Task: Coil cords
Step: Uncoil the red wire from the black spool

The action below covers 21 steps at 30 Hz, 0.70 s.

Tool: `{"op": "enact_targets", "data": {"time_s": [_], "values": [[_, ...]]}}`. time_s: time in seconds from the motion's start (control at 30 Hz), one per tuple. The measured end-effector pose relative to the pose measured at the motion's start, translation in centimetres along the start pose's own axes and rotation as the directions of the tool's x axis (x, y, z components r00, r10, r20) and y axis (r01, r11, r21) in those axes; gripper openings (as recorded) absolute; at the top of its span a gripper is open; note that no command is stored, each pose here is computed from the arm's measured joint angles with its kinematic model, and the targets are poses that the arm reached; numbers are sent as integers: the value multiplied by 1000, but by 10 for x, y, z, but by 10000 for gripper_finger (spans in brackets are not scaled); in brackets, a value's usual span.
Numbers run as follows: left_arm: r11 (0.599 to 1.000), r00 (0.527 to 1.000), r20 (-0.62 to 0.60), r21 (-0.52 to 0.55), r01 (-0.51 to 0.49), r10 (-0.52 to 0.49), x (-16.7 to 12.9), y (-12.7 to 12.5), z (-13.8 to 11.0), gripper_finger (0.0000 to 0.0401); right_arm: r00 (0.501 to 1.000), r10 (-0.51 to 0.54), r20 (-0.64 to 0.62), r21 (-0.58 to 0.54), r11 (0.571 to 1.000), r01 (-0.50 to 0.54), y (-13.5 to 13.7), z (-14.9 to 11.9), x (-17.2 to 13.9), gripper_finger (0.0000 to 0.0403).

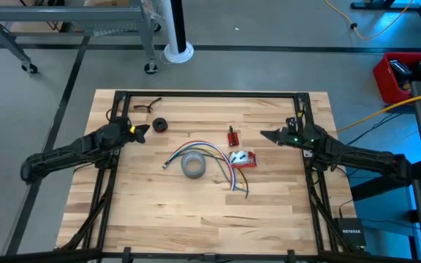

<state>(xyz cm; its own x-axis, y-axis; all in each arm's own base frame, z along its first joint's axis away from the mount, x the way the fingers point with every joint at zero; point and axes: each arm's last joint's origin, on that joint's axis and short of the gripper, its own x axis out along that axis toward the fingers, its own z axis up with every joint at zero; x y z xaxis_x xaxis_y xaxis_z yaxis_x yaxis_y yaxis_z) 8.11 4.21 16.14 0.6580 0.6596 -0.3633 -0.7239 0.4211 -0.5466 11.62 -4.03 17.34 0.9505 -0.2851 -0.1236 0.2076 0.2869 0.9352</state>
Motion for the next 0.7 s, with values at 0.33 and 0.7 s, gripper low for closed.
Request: {"op": "enact_targets", "data": {"time_s": [0.33, 0.7], "values": [[974, 968, -174, 169, -149, 178, 19, 14, -6, 88, 999, -34, -13, 4, 999, 35, -3, -1, 3, 3], [964, 933, -263, 164, -209, 247, 31, 25, -5, 88, 999, -31, -20, 1, 1000, 32, -3, -1, 3, 3]]}}
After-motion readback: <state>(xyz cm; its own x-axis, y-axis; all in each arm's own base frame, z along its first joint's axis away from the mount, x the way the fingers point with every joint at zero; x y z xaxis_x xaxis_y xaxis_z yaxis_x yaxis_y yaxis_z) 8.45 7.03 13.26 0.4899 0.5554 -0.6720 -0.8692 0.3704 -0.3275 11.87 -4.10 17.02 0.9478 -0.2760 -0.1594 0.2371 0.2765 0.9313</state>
